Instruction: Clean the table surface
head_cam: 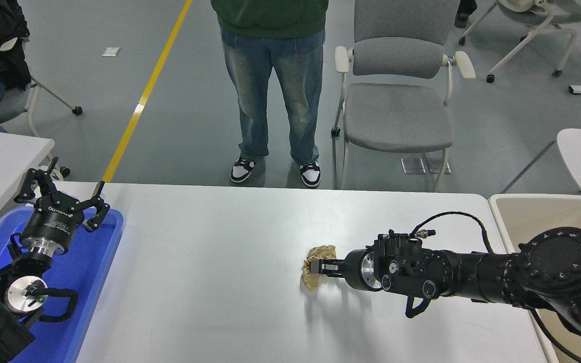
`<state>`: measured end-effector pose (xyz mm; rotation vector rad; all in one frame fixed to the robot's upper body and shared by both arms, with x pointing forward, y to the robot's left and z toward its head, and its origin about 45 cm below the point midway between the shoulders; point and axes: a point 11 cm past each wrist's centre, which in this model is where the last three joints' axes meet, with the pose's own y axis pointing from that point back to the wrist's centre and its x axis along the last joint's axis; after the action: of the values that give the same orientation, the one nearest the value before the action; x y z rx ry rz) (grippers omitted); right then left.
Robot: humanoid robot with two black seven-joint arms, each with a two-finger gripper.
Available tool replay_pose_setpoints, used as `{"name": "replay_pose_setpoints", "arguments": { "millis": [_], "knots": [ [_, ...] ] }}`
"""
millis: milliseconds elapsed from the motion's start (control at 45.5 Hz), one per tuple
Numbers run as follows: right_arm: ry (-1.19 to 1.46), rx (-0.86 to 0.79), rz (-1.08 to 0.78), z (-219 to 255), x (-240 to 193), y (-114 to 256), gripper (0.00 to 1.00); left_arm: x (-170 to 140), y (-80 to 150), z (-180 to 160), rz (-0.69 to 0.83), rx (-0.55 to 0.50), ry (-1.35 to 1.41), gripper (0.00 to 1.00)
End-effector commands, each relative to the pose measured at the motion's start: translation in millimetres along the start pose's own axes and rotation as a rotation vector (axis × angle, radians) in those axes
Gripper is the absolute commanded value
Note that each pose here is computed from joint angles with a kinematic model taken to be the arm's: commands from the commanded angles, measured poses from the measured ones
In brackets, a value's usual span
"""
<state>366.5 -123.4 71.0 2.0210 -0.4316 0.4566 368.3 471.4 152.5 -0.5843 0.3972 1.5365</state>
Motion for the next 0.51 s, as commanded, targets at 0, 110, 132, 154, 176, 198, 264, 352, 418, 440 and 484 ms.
{"name": "replay_pose_setpoints", "arguments": {
  "millis": [0, 110, 132, 154, 176, 198, 264, 352, 418, 440, 484],
  "knots": [
    [-0.021, -0.029, -0.028, -3.0, 4.1, 0.7, 0.00, 0.0, 0.1, -0.2, 0.000, 0.001, -0.001, 1.00],
    [-0.025, -0.026, -0.024, -5.3, 7.8, 1.4, 0.00, 0.0, 0.1, -0.2, 0.000, 0.001, -0.001, 1.00],
    [-0.024, -0.026, -0.023, -5.7, 8.5, 1.5, 0.00, 0.0, 0.1, -0.2, 0.000, 0.001, -0.001, 1.00],
    [-0.022, -0.025, -0.021, -6.3, 9.9, 1.8, 0.00, 0.0, 0.0, 0.0, 0.000, 0.000, 0.000, 1.00],
    [-0.022, -0.024, -0.018, -7.0, 11.3, 2.0, 0.00, 0.0, 0.1, -0.2, 0.000, 0.001, -0.001, 1.00],
    [-0.021, -0.024, -0.017, -7.3, 12.0, 2.1, 0.00, 0.0, 0.1, -0.2, 0.000, 0.001, -0.001, 1.00],
    [-0.023, -0.020, -0.017, -9.2, 13.3, 2.5, 0.00, 0.0, 0.1, -0.2, 0.000, 0.001, -0.001, 1.00],
    [-0.016, -0.010, -0.005, -15.4, 21.1, 4.0, 0.00, 0.0, 0.1, -0.2, 0.000, 0.001, -0.001, 1.00],
    [-0.014, 0.006, -0.011, -22.9, 23.5, 5.2, 0.00, 0.0, 0.1, -0.2, 0.000, 0.001, -0.001, 1.00],
    [-0.014, 0.012, -0.015, -25.6, 23.8, 5.6, 0.00, 0.0, 0.1, -0.2, 0.000, 0.001, -0.001, 1.00],
    [-0.013, 0.023, -0.016, -30.6, 25.2, 6.4, 0.00, 0.0, 0.0, 0.0, 0.000, 0.000, 0.000, 1.00]
  ]
}}
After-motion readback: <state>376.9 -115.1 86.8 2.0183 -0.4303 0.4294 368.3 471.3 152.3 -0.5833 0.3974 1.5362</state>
